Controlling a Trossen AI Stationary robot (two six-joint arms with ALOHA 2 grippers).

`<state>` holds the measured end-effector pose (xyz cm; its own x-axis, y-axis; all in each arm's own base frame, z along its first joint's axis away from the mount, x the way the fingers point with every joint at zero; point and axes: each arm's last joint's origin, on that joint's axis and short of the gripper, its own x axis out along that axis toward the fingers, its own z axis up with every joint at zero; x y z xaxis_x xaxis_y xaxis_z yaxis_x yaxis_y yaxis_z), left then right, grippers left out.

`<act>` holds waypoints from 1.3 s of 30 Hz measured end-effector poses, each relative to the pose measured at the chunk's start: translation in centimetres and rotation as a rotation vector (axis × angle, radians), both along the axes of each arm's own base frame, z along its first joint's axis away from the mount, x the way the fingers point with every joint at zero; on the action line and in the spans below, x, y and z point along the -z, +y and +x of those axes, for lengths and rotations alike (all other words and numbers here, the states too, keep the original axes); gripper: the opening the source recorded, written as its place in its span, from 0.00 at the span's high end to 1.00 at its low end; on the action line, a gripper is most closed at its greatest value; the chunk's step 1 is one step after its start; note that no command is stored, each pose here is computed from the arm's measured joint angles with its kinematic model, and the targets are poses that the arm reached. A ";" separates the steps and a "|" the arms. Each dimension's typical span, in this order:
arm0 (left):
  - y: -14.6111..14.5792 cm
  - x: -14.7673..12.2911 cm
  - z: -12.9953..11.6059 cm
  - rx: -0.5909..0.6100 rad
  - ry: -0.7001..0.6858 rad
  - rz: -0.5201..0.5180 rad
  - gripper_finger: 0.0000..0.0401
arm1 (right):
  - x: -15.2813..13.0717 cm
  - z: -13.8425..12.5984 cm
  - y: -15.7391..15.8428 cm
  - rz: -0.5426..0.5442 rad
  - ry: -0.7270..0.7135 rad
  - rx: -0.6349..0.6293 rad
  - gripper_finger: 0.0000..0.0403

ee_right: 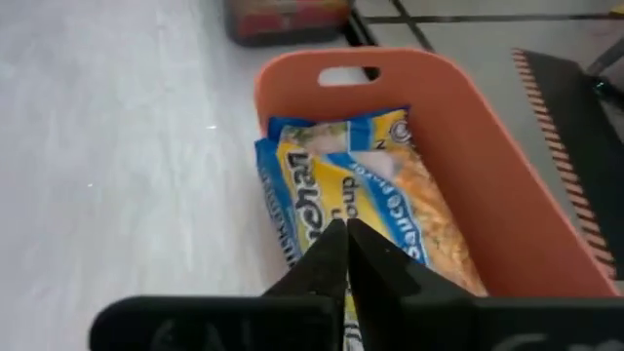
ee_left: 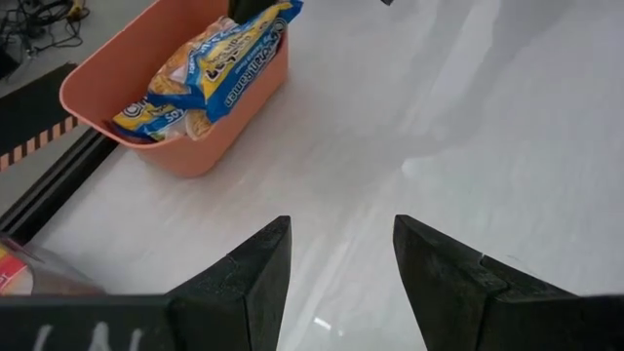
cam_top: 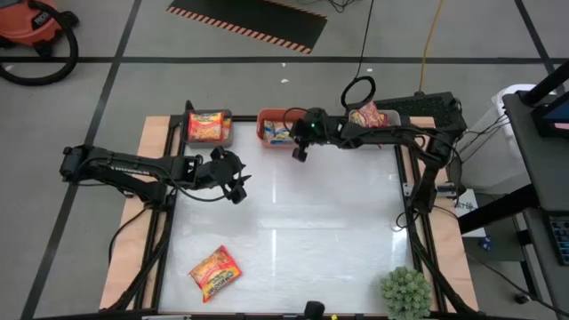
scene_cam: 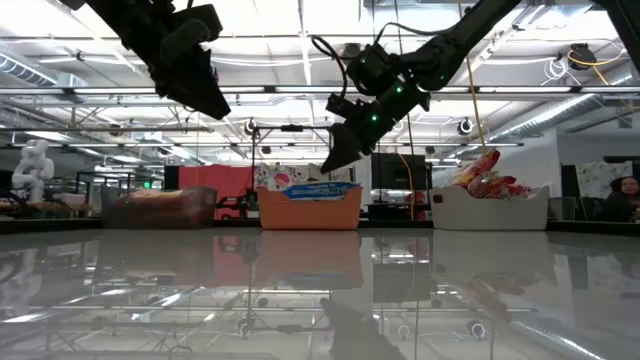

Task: Sort Maruchan noodles
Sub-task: Put the blue noodle pack into the orange bin

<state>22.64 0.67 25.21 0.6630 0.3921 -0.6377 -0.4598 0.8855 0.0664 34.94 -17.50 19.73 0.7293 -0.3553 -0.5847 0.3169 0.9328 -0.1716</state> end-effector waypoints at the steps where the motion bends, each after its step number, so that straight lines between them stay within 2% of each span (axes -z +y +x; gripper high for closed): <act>1: 0.0 0.0 0.0 0.000 0.000 0.000 0.53 | 0.1 0.0 -0.1 0.003 -0.001 -0.001 0.99; 10: 0.0 0.0 0.0 0.005 0.002 0.002 0.53 | 0.2 -0.1 0.2 0.167 -0.052 -0.146 1.00; 14: 0.0 0.0 0.0 0.005 0.002 0.002 0.53 | 1.0 -0.1 -0.1 0.148 -0.016 -0.108 1.00; 21: 0.0 -0.1 0.1 0.007 -0.013 0.004 0.53 | 1.8 -0.3 -1.0 0.036 0.061 -0.007 1.00; 29: 0.0 -0.1 0.1 0.018 -0.009 0.014 0.53 | 0.8 0.3 -1.6 -0.084 -0.027 0.064 1.00; 34: 0.0 -0.1 0.1 0.017 -0.008 0.014 0.53 | 0.8 0.5 -1.6 -0.074 -0.053 0.063 1.00; 39: 0.0 -0.1 0.1 0.012 -0.012 0.009 0.53 | 0.9 0.6 -1.3 0.015 -0.087 0.004 1.00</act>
<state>22.76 0.66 25.33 0.6752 0.3891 -0.6266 -0.4495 0.8906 0.0687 35.50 -18.78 18.85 0.7764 -0.3500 -0.5241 0.3339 0.9337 -0.1290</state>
